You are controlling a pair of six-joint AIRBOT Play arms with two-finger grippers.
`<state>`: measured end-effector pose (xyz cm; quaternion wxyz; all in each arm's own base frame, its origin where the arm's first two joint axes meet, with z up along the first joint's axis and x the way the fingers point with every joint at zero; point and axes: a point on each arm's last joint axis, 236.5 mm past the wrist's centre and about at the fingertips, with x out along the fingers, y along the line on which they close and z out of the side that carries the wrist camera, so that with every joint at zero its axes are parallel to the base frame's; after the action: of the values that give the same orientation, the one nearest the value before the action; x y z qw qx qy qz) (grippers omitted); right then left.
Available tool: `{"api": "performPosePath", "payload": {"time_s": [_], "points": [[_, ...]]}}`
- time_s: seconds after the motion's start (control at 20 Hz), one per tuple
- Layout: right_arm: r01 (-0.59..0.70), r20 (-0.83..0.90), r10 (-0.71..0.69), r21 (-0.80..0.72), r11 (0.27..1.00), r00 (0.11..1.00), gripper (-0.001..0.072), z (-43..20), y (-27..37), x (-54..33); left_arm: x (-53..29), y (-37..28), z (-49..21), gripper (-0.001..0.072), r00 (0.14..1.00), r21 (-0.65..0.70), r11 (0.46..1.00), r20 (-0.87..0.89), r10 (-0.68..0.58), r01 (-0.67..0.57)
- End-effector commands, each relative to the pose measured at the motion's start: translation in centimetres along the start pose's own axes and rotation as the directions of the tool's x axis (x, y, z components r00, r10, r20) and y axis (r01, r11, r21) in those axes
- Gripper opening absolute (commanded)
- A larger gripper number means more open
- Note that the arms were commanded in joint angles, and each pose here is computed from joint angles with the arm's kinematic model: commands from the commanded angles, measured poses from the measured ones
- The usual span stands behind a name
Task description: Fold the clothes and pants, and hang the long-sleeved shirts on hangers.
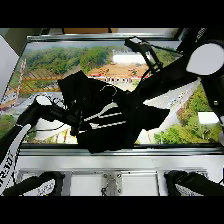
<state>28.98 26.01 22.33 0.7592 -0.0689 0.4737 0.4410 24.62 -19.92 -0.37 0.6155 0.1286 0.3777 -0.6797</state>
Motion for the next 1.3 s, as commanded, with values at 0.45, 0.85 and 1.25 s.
{"api": "performPosePath", "payload": {"time_s": [0.45,0.85,1.25], "points": [[-0.126,0.128,0.185,-0.37,0.92,0.974,0.0709,-0.8,-4.5,-3.3,0.0,0.0,0.0,0.0012,1.0,-0.001,1.0,0.0,0.001,-0.001],[-0.21,0.373,0.345,-0.358,0.91,0.861,0.0709,-11.4,-14.8,-2.8,0.0,-0.2,0.0,0.0012,1.0,-0.001,1.0,0.0,-0.008,0.008],[-0.33,0.378,0.462,-0.364,0.871,0.802,0.0709,-14.9,-17.7,2.8,0.0,-0.3,-0.2,0.0012,1.0,0.0,1.0,-0.009,-0.015,0.015]]}}
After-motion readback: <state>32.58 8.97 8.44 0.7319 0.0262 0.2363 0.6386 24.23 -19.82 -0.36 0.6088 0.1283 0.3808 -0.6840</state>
